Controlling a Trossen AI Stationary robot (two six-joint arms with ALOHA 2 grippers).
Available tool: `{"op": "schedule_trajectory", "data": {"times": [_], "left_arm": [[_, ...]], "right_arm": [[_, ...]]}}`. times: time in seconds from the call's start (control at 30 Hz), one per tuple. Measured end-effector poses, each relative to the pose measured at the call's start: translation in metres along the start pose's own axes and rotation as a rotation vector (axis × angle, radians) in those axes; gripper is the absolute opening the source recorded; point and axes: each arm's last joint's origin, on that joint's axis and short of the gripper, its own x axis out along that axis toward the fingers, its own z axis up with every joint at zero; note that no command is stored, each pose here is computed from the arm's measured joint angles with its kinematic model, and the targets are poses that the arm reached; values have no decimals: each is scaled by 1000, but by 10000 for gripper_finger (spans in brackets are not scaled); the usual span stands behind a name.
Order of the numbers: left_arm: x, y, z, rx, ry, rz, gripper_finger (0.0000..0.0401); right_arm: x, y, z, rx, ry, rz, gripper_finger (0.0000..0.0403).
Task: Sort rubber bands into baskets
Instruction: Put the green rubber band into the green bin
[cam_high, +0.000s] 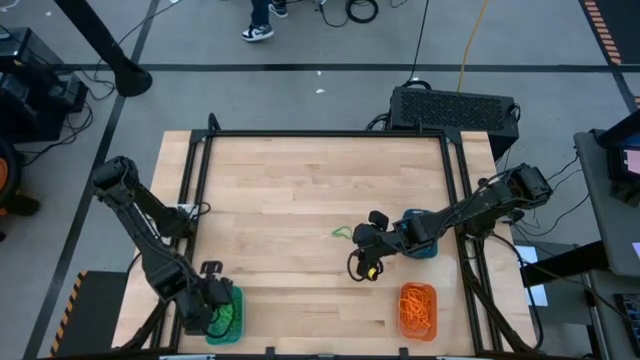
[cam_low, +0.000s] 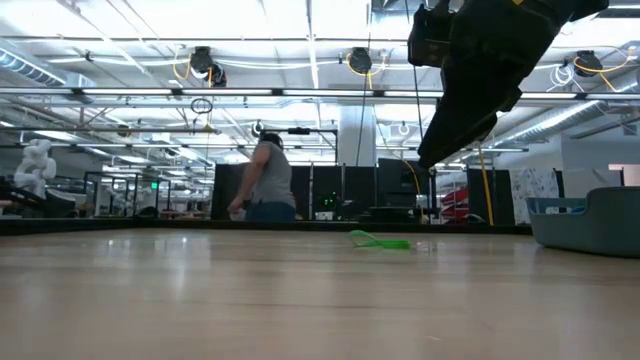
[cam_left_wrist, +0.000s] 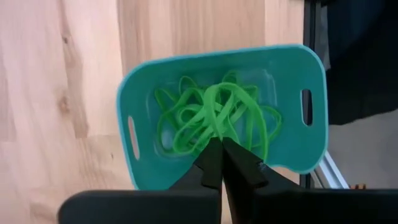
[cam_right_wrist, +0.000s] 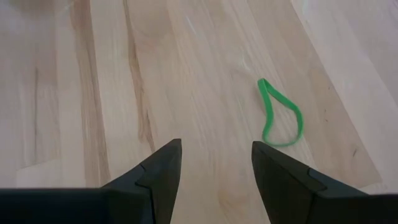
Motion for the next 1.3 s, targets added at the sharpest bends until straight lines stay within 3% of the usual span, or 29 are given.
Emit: {"op": "schedule_trajectory", "data": {"times": [0.53,0.6,0.97,1.2,1.3], "left_arm": [[0,5,-1,4,1,52,96],[0,5,2,47,-27,64,102],[0,33,48,270,-435,400,105],[24,89,86,275,-613,484,105],[27,117,101,235,-753,526,105]], "right_arm": [[0,0,0,-1,1,0,187],[0,0,0,-1,1,0,187],[0,-2,1,-8,-14,-28,187],[5,-14,-1,-31,-26,-101,187],[8,-17,-6,-34,-8,-110,187]]}}
